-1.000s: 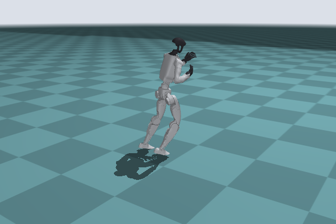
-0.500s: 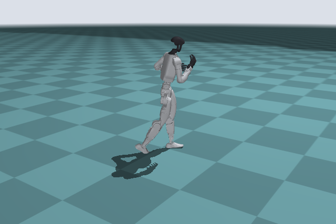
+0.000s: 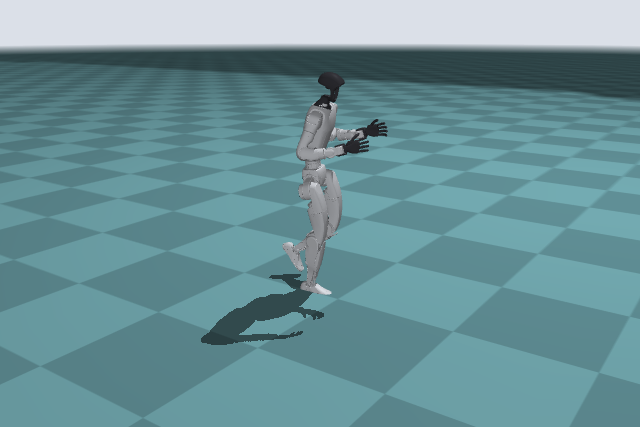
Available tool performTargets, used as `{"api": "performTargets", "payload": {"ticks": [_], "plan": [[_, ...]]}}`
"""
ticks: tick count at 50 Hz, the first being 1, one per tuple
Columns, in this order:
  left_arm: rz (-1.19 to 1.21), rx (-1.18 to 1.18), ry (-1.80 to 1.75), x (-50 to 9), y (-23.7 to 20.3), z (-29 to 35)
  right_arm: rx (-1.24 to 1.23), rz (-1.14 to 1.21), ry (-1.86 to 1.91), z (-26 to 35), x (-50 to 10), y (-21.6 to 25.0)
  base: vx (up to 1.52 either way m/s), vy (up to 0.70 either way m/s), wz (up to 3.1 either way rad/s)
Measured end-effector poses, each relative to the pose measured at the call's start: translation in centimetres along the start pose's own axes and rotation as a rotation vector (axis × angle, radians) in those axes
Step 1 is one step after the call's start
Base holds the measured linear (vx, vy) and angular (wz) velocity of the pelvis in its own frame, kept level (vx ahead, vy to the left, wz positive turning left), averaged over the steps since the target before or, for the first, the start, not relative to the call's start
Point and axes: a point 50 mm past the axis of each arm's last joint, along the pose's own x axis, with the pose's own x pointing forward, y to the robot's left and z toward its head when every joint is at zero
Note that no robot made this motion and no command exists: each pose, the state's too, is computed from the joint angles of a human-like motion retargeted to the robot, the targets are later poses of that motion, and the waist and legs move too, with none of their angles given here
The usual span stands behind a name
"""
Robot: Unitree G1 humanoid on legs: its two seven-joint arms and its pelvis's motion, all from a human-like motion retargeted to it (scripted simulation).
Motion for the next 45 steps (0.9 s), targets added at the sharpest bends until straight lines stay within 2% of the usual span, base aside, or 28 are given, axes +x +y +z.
{"api": "performTargets", "payload": {"ticks": [6, 10, 15, 18, 20, 22, 24, 28, 30, 35, 38, 40, 45], "plan": [[0.224, -0.213, 0.285, -8.5, 3.5, -3.0, -0.139, -0.05, -0.379, 5.8, 5.9, 0.4, 0.81, -0.09, -1.87], [0.218, -0.127, 0.368, -10.8, 5.6, -2.6, 0.01, -0.11, -0.656, 10.9, 7.5, 1.6, 0.83, -0.05, -1.92], [0.192, 0.026, 0.361, -10.5, 7.6, -2.1, 0.13, -0.013, -0.818, 14.2, 7.4, 3.4, 0.85, 0.14, -1.77], [0.14, 0.171, 0.341, -8.9, 8.1, -2.2, 0.187, 0.095, -0.748, 13.1, 7.1, 4.7, 0.76, 0.26, -1.03], [0.049, 0.324, 0.302, -6.1, 7.6, -3.0, 0.102, 0.163, -0.621, 10.7, 7.4, 4.7, 0.62, 0.2, -0.43], [0.057, 0.374, 0.221, -3.0, 6.8, -2.9, -0.033, 0.169, -0.392, 5.8, 7.8, 6.2, 0.58, 0.14, -0.75], [0.064, 0.316, 0.091, -1.0, 5.5, -1.4, 0.114, 0.117, -0.322, 4.4, 5.9, 6.1, 0.62, 0.13, -0.94], [0.034, -0.02, -0.065, -0.1, 2.6, 1.4, 0.172, 0.164, -0.244, 3.5, 2.3, 4.0, 0.64, 0.08, -1.28], [0.011, -0.089, -0.075, -0.8, 2.2, 1.9, 0.156, 0.167, -0.209, 3.5, 1.1, 2.7, 0.7, 0.0, -1.66], [-0.111, -0.075, 0.038, -2.2, 0.8, 0.0, 0.199, 0.042, -0.074, 1.6, -0.9, 0.5, 0.73, -0.06, -2.27], [-0.18, 0.009, 0.119, -2.3, 0.0, -1.8, 0.133, -0.045, -0.009, 0.4, -1.6, -0.6, 0.67, 0.02, -2.61], [-0.123, 0.053, 0.144, -1.6, 0.5, -2.4, 0.161, -0.097, 0.016, -0.4, -0.6, -0.9, 0.57, 0.07, -2.86], [0.162, -0.17, 0.25, -5.1, 2.6, -3.4, 0.099, -0.129, -0.158, 1.5, 4.9, 0.1, 0.54, 0.03, -3.43]]}}
